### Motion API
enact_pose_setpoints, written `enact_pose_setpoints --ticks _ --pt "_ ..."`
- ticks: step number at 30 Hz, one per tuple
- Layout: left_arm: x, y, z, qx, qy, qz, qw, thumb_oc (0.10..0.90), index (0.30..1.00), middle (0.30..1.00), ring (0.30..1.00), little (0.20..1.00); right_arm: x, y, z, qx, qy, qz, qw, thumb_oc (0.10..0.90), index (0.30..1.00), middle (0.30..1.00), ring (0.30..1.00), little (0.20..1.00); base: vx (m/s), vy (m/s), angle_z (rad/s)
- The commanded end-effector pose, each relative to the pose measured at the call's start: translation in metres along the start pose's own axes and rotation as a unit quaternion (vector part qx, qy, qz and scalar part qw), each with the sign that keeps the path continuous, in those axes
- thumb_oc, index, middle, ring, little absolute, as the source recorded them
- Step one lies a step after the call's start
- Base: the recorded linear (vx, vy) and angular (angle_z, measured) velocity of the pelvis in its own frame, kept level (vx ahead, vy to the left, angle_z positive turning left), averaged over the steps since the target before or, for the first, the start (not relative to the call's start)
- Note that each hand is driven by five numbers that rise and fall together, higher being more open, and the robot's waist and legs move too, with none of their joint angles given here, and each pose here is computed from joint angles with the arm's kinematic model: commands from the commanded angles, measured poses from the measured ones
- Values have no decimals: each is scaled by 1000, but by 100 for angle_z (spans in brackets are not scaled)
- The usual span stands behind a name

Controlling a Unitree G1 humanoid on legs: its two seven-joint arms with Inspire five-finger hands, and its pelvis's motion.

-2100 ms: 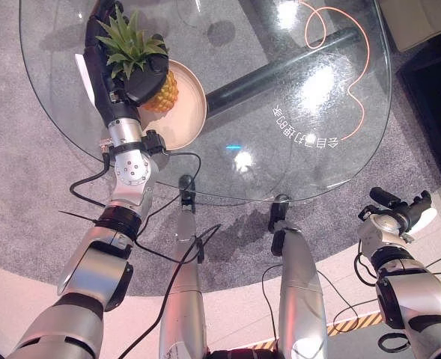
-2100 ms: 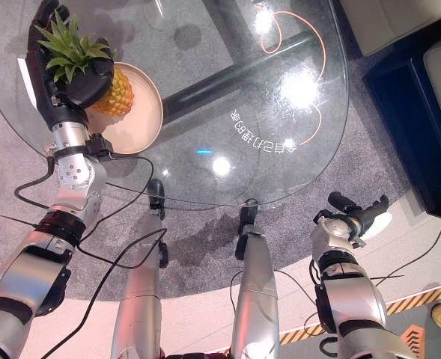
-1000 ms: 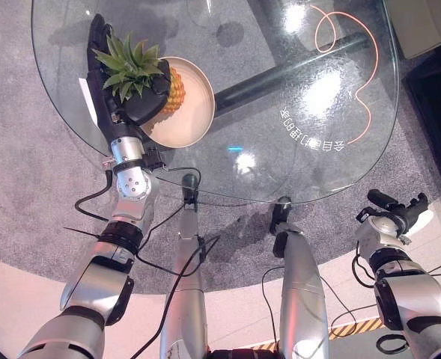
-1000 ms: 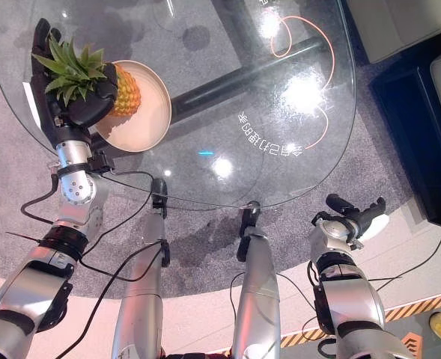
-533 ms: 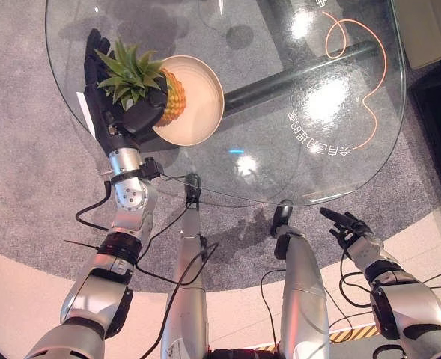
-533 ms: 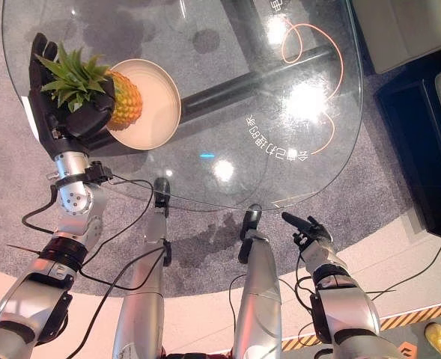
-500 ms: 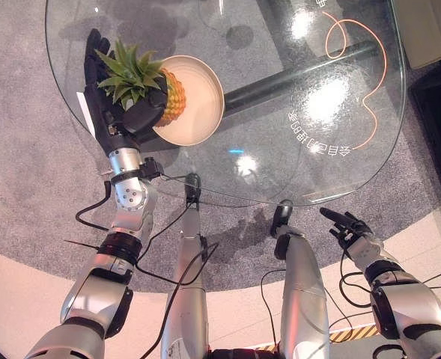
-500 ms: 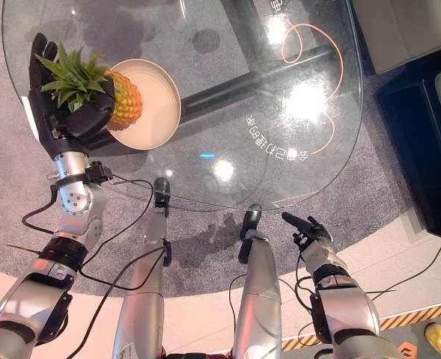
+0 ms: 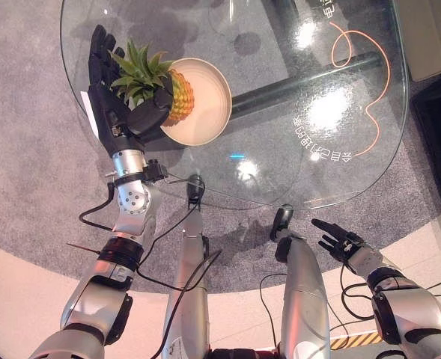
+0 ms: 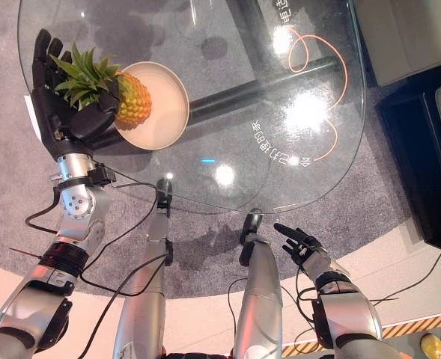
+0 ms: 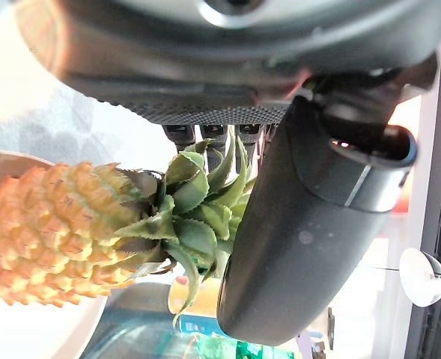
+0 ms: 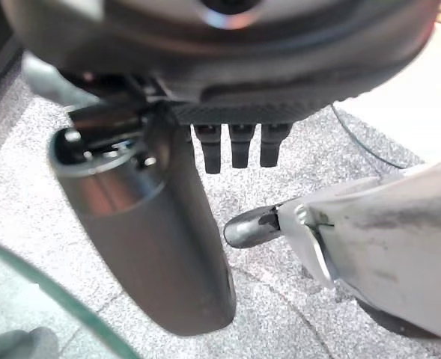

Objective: Pick up the fruit to the plate

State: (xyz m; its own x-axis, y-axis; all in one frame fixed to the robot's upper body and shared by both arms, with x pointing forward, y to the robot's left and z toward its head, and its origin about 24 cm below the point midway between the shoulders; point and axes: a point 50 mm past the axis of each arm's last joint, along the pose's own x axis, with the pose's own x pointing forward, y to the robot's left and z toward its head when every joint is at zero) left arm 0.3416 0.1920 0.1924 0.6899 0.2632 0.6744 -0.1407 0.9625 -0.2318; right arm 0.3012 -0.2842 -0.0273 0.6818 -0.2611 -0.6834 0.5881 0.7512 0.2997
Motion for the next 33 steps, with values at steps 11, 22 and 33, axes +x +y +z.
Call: enact_pose_setpoints --ticks 11,22,33 --pt "20 -19 55 -57 -143 -54 987 800 900 900 900 900 -4 -50 -11 16 15 -72 997 800 900 900 900 900 1 0 1" --pt "17 -29 67 -62 -165 -86 981 800 900 900 900 900 -5 -50 -10 18 14 -72 997 800 900 900 900 900 -7 -3 1" --pt "15 -36 78 -74 -182 -117 973 800 900 900 900 900 -4 -50 -12 23 16 -71 997 800 900 900 900 900 0 0 0"
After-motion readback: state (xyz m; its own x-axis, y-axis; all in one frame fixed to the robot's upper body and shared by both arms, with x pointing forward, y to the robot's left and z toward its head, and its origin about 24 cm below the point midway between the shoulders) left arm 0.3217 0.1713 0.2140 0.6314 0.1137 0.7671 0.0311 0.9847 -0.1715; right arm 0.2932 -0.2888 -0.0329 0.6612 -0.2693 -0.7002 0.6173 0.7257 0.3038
